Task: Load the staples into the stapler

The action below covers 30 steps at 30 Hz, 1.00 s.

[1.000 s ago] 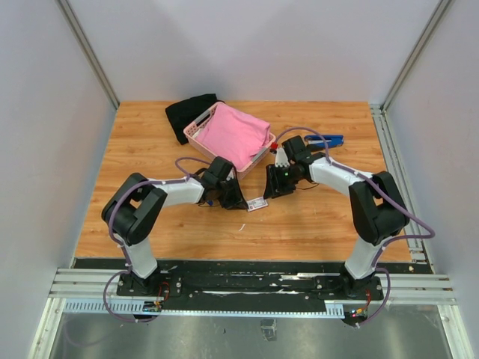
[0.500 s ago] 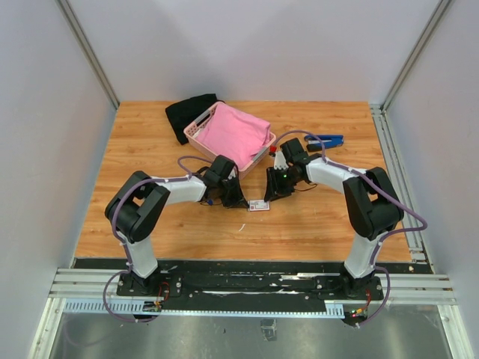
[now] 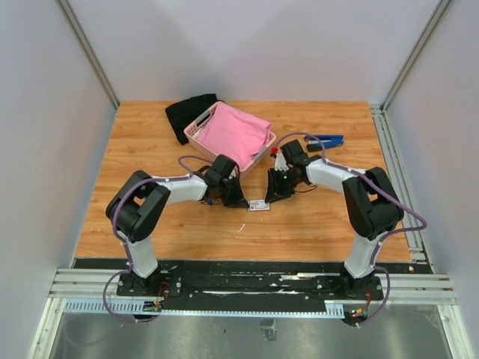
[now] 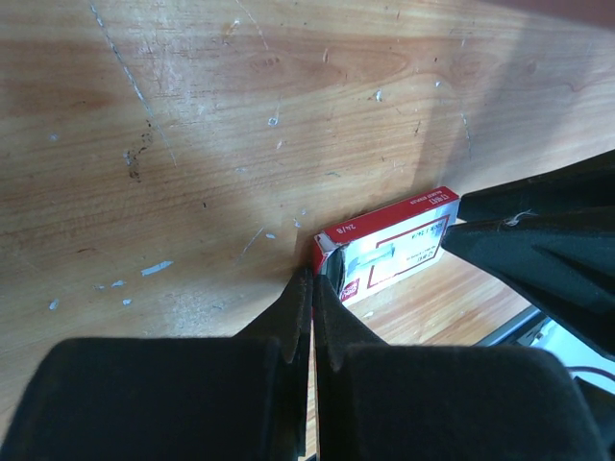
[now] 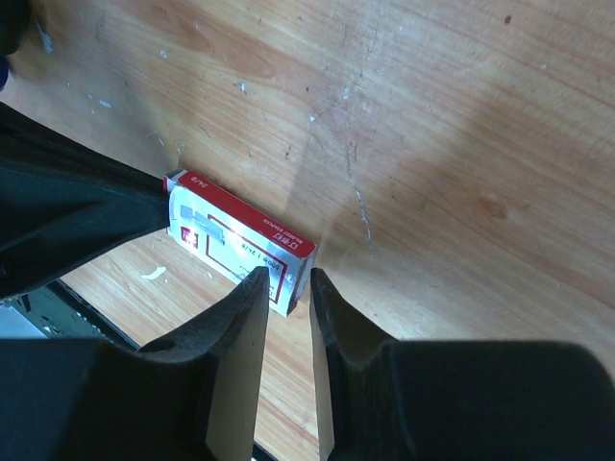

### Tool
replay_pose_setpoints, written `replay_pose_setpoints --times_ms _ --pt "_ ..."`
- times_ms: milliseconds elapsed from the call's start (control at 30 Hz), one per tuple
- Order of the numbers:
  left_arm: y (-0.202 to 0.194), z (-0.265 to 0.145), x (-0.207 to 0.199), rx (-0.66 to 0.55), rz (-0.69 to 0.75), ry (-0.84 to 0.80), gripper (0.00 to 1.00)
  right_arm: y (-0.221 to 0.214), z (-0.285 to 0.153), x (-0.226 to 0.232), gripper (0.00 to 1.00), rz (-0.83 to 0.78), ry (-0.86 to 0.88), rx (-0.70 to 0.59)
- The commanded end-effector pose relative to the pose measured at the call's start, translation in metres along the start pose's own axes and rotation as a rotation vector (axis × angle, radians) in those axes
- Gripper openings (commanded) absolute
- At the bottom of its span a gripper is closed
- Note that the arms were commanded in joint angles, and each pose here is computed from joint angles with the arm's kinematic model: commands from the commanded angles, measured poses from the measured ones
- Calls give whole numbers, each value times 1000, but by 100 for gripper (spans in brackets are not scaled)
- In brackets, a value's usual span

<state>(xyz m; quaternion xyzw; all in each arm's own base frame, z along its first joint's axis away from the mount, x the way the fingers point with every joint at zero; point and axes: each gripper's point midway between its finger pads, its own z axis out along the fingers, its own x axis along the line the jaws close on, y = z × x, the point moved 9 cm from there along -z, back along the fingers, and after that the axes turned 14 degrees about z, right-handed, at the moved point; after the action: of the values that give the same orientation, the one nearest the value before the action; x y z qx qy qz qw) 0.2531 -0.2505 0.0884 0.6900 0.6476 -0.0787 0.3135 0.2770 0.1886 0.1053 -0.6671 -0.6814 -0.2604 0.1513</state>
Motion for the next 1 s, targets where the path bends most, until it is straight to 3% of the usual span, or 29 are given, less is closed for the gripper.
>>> replay_pose_setpoints --times_ms 0,433,633,967 --pt "-9 10 13 43 -28 83 0 -10 7 -9 24 51 -14 42" --pt "-6 12 10 37 -24 63 0 -10 13 -5 16 75 46 64" --pt "-5 11 11 29 -24 84 0 -9 13 -7 0 82 26 62" --pt "-4 4 21 0 -31 177 0 -6 4 -18 0 93 -58 26"
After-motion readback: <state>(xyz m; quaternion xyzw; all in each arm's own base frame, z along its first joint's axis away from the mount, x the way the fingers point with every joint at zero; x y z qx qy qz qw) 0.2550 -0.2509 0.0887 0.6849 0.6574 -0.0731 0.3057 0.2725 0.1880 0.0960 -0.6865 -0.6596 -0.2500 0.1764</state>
